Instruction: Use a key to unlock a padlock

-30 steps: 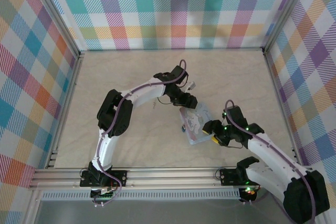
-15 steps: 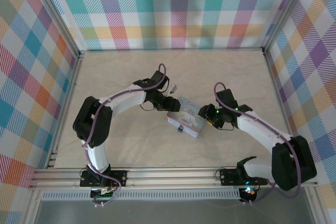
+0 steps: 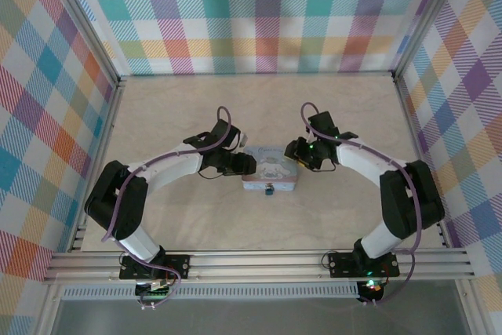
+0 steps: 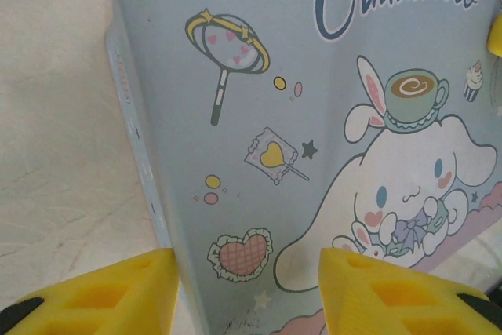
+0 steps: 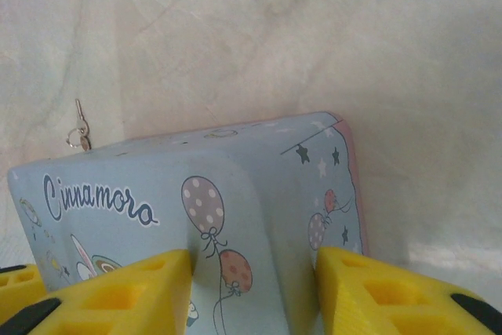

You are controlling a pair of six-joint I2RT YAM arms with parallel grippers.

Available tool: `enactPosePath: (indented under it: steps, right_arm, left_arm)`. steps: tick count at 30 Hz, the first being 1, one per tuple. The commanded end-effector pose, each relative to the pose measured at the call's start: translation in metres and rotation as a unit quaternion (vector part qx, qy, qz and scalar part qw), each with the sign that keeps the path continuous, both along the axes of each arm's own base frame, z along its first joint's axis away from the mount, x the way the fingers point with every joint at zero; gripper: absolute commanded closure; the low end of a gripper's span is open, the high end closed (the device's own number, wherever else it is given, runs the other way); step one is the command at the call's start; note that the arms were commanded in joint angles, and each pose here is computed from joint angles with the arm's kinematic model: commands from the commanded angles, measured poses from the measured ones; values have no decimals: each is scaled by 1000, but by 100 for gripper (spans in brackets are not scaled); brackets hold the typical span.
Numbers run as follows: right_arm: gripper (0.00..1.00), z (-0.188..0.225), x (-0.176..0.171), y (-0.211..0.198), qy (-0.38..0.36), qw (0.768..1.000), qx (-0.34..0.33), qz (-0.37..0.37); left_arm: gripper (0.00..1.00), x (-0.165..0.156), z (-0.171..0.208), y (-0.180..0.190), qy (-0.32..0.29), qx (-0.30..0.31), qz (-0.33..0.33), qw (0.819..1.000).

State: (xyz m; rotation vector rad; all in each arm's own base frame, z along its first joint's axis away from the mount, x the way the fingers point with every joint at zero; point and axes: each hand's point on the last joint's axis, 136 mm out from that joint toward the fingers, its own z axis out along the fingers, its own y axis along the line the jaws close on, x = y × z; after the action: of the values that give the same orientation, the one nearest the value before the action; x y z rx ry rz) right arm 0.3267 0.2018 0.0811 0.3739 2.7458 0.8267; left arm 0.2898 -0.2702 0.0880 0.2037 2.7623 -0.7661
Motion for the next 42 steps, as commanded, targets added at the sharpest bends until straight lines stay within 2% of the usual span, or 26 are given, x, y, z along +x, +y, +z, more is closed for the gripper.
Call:
enactPosePath:
  steps: [1,13,18,21,27,30,36,39,42]
  right_arm:
    - [54,9,16,12,-29,999,10,25]
    - [53,14,48,13,-44,998,-28,22]
    - [47,18,49,10,-48,998,-37,19]
    - [42,26,51,5,-60,997,-50,18]
    - [33,52,50,-7,-85,993,-81,21]
    - [32,71,45,-14,-105,990,-91,20]
    - [32,125,17,-24,-199,976,-79,30]
    - [39,145,-4,-26,-229,971,-56,37]
    - [42,154,-30,-13,-217,973,-14,80]
  left_arm:
    - [50,23,15,-10,-36,-15,18,999]
    - [50,66,11,-15,-47,4,40,998]
    - [46,65,18,-8,-51,7,48,998]
    - [39,62,29,0,-60,6,57,997]
    - [38,49,53,17,-79,1,72,994]
    - [37,41,63,27,-85,7,79,993]
    - [30,40,73,66,-99,86,129,983]
    - [33,48,66,85,-92,126,157,975]
    - [39,59,51,92,-72,143,167,973]
